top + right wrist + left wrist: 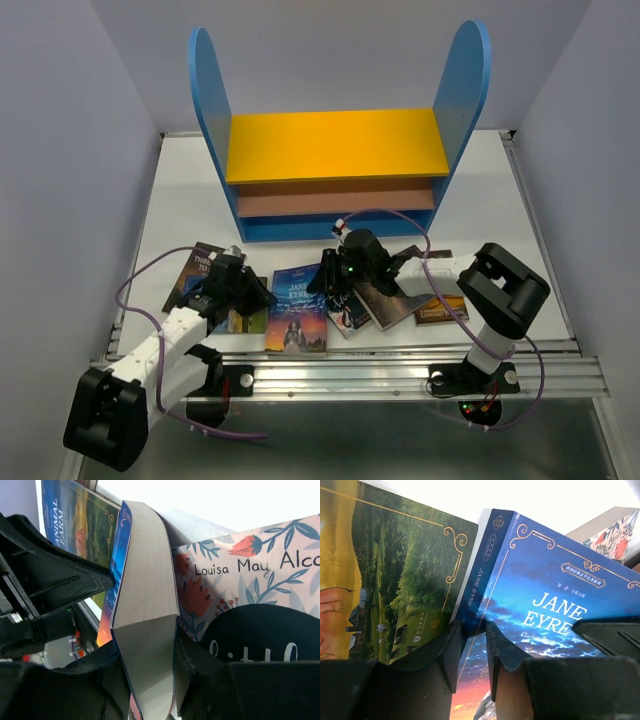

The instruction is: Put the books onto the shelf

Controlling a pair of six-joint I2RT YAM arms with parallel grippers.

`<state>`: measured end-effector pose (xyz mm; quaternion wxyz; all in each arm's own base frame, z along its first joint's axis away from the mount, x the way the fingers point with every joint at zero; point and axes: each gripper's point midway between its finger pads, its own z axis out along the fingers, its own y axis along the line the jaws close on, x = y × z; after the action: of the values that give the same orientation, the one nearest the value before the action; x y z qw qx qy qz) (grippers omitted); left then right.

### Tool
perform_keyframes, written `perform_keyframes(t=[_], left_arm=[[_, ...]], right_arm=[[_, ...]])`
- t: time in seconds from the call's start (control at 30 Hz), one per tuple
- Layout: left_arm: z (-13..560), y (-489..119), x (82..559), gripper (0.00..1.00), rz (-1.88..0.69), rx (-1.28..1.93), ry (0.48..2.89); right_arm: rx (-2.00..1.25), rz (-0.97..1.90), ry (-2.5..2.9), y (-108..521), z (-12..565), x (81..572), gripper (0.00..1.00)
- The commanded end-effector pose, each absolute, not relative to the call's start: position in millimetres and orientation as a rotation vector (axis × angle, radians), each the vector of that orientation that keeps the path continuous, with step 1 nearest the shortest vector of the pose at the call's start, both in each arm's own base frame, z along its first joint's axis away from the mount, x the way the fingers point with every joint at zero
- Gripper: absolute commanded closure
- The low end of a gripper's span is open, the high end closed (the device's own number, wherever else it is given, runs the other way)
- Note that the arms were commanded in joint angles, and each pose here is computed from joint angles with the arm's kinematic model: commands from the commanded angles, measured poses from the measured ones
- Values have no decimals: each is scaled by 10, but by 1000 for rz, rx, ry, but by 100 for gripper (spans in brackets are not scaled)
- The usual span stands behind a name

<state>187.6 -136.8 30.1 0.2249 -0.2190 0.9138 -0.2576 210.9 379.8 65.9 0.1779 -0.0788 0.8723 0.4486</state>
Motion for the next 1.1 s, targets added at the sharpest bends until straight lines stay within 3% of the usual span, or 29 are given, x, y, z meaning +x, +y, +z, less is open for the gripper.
perform_keyframes(t=[0.0, 0.03, 0.1, 0.13, 0.17, 0.2, 0.3, 0.63, 1.07], left_arm=[[598, -1501, 2052, 64, -794, -525, 2431], [651, -1527, 2061, 62, -814, -499, 2419], [813, -1575, 2084, 43, -862, -457, 2376], [938, -1597, 2112, 27, -887, -427, 2336], [1003, -1612, 2117, 27, -904, -412, 2317], [1063, -1632, 2112, 15, -924, -395, 2302], [1298, -1696, 2115, 2, -993, -322, 2226], [1991, -1946, 2046, 1, -1209, -43, 1981], [2609, -2218, 1902, 1, -1428, 268, 1674]], right_arm=[[-350, 1426, 2306, 3985, 1027, 2032, 99], [-364, 1409, 2283, 3976, 1053, 2057, 99], [-393, 1386, 2217, 3956, 1224, 2102, 99], [-388, 1379, 2160, 3949, 1410, 2152, 99], [-389, 1354, 2159, 3941, 1401, 2181, 99], [-390, 1333, 2138, 3896, 1527, 2190, 99], [-360, 1285, 2064, 3829, 1906, 2286, 99], [-227, 1301, 1861, 3291, 2939, 2639, 99], [-395, 1553, 1724, 3081, 3864, 2408, 99]])
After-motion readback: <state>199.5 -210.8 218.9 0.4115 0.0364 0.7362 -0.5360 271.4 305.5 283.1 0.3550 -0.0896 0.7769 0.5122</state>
